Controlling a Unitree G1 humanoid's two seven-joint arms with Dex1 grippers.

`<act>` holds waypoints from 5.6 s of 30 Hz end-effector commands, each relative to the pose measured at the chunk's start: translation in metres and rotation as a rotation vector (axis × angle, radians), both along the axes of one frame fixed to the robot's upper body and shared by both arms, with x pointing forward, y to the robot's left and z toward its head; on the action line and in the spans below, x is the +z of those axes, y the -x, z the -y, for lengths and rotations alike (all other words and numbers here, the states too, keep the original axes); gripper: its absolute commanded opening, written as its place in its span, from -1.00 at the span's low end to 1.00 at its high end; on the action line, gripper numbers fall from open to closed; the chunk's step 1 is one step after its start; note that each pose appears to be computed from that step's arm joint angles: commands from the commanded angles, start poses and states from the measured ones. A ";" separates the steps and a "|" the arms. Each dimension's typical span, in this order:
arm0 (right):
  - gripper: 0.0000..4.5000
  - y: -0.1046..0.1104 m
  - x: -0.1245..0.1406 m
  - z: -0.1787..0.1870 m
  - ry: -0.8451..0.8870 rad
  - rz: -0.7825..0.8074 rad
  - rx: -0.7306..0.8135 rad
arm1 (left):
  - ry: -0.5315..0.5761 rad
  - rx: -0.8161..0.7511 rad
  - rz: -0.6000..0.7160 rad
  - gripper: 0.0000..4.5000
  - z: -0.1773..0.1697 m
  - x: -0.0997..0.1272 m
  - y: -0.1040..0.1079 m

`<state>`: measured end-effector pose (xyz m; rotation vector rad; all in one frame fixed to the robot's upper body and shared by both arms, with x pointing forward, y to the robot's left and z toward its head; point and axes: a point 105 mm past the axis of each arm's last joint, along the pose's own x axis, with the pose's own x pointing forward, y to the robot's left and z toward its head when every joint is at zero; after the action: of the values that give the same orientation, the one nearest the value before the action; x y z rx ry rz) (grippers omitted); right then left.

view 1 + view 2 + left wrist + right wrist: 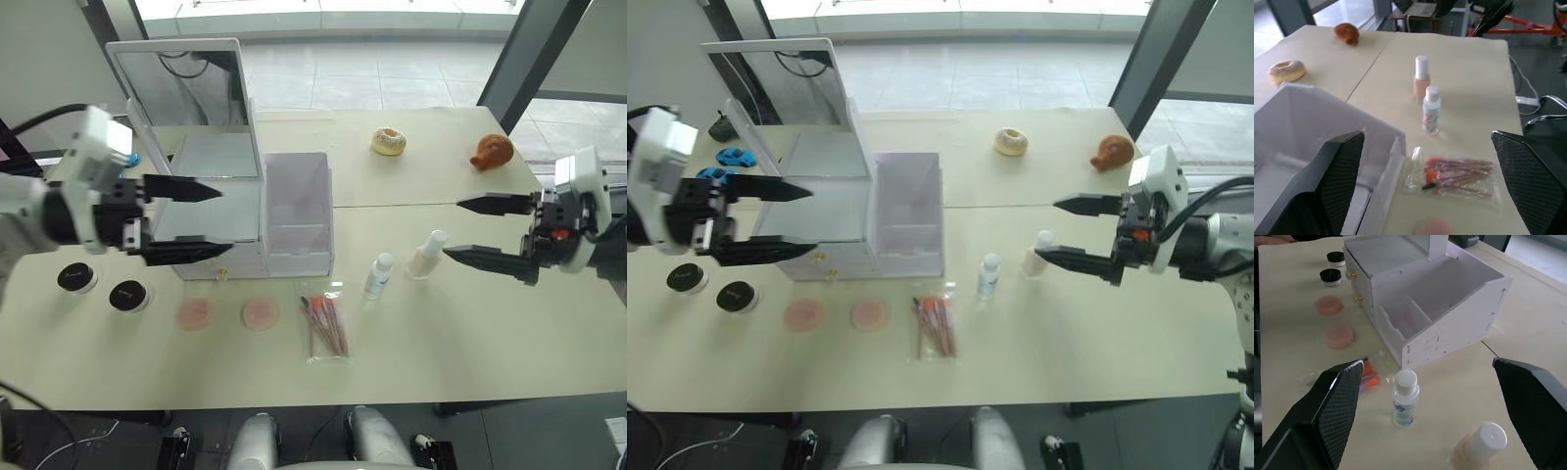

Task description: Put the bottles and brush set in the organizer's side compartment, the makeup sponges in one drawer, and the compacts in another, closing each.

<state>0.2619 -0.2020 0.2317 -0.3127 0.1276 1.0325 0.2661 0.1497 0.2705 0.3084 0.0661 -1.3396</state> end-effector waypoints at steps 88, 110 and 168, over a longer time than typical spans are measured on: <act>0.16 -0.057 -0.083 -0.014 -0.152 0.078 -0.426 | 0.046 0.048 0.071 1.00 0.050 -0.033 -0.031; -0.57 -0.052 0.028 -0.066 -0.251 0.112 0.000 | 0.065 0.183 0.104 1.00 -0.010 -0.018 -0.011; 0.98 -0.116 0.057 -0.066 -0.087 0.256 0.248 | 0.126 0.777 0.126 1.00 -0.155 -0.040 0.033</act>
<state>0.3815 -0.1218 0.2773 -0.4000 -0.1346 1.3053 0.2341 0.2842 0.2233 0.1838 0.0205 -0.6117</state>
